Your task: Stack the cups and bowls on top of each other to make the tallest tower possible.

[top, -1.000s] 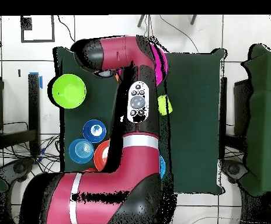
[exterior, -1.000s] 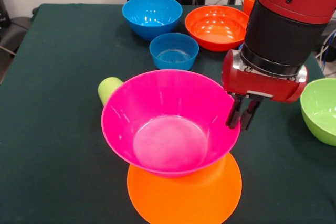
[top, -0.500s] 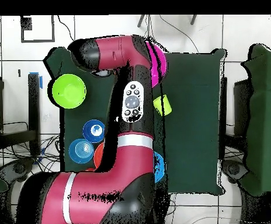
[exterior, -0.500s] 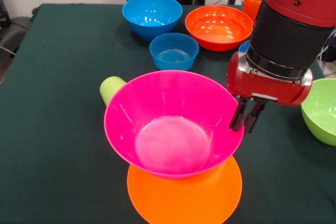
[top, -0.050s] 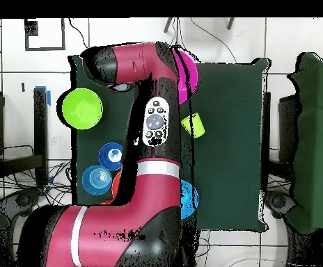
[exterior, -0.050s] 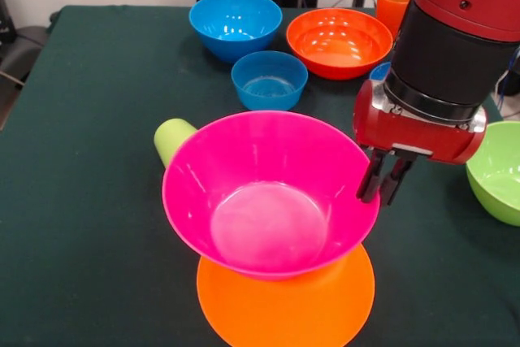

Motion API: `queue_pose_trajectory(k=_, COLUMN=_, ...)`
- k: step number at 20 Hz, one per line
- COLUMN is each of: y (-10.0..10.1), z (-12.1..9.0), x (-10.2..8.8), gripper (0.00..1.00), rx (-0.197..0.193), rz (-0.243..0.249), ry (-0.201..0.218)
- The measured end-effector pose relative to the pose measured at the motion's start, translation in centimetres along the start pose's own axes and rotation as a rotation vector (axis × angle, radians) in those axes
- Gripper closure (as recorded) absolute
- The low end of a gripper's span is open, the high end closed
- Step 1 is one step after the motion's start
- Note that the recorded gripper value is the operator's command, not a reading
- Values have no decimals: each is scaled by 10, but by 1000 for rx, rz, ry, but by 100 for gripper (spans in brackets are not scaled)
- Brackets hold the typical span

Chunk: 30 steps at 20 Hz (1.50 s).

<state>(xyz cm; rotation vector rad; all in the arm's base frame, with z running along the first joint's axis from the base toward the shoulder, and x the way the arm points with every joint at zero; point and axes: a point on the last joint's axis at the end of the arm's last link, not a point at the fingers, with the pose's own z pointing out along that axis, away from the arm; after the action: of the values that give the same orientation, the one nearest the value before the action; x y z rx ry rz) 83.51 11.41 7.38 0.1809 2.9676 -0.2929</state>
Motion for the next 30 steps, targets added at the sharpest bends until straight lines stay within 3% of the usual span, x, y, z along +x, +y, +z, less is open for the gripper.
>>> queue_pose_trajectory(k=30, y=8, z=1, x=-15, gripper=100, rx=-7, rz=24, ry=-29)
